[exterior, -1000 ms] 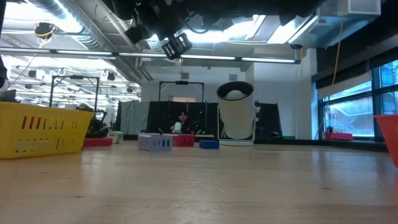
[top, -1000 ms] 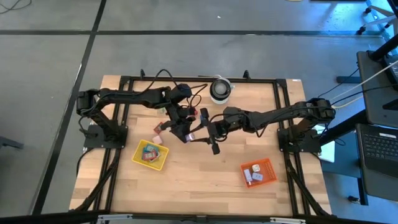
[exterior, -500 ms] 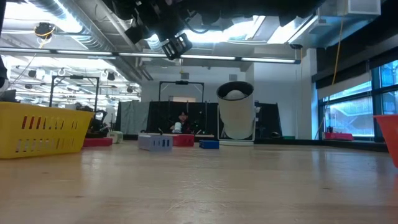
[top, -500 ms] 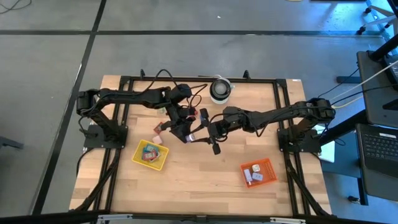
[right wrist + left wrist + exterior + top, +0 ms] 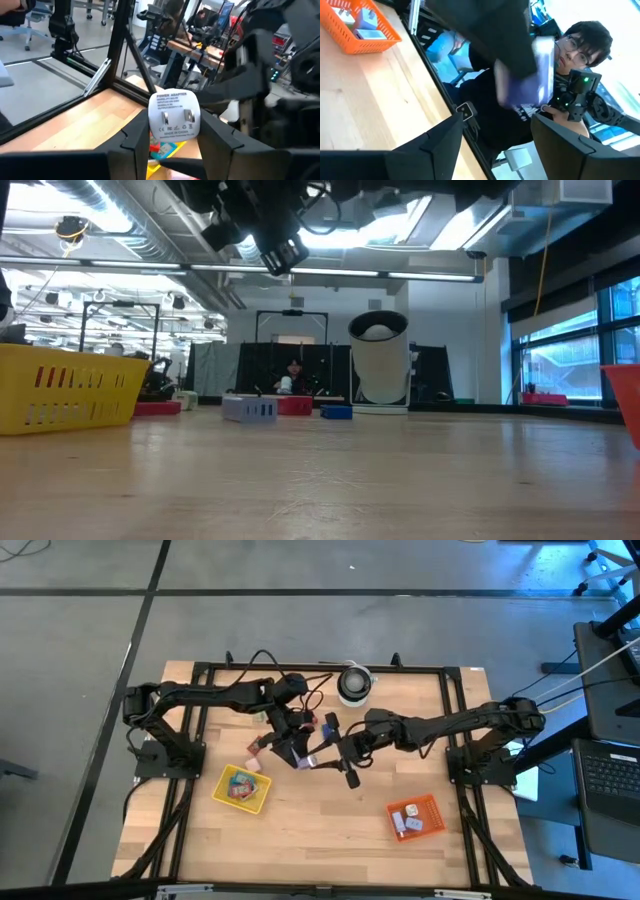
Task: Pick & Place Office items
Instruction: Put the purple charger adapter into the orange bin
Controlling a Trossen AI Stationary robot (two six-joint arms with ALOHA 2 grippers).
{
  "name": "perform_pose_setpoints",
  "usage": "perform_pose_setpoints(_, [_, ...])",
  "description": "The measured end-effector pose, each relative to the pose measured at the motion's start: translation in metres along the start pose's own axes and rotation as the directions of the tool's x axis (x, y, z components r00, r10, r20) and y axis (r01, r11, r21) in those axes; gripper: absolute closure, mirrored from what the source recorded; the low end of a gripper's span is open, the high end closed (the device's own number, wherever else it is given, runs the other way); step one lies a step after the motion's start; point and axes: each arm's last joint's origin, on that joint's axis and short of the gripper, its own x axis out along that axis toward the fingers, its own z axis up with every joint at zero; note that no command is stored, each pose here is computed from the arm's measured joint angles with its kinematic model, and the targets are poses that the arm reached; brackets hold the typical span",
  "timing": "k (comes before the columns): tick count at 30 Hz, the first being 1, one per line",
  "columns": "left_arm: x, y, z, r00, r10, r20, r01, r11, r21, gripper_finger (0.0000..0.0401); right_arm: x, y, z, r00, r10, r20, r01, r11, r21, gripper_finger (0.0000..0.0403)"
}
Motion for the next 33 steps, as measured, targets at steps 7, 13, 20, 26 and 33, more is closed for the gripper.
perform_pose_setpoints(7, [-0.034,-0.013,0.007,0.991,0.100,0.091,-0.106,0.992,0.069,0.0175,-0.033,-0.024,0.021,0.998,-0.061,0.015,0.060,0.998,0.024,0.0271])
perform_pose_setpoints(13, [-0.065,-0.068,0.012,0.885,0.393,0.251,-0.453,0.850,0.269,0.0184,-0.083,-0.041,0.043,0.990,-0.130,-0.048,0.134,0.987,0.089,0.0271])
perform_pose_setpoints(20, [-0.077,-0.144,-0.005,0.632,0.658,0.408,-0.775,0.537,0.334,0.0187,-0.153,-0.043,0.066,0.969,-0.208,-0.134,0.232,0.953,0.195,0.0271])
perform_pose_setpoints(26, [-0.077,-0.174,-0.034,0.542,0.680,0.493,-0.840,0.447,0.307,0.0188,-0.215,-0.019,0.086,0.946,-0.276,-0.172,0.311,0.922,0.229,0.0271])
perform_pose_setpoints(33, [-0.073,-0.173,-0.076,0.495,0.655,0.571,-0.864,0.441,0.243,0.0188,-0.256,0.010,0.092,0.952,-0.259,-0.160,0.298,0.903,0.310,0.0271])
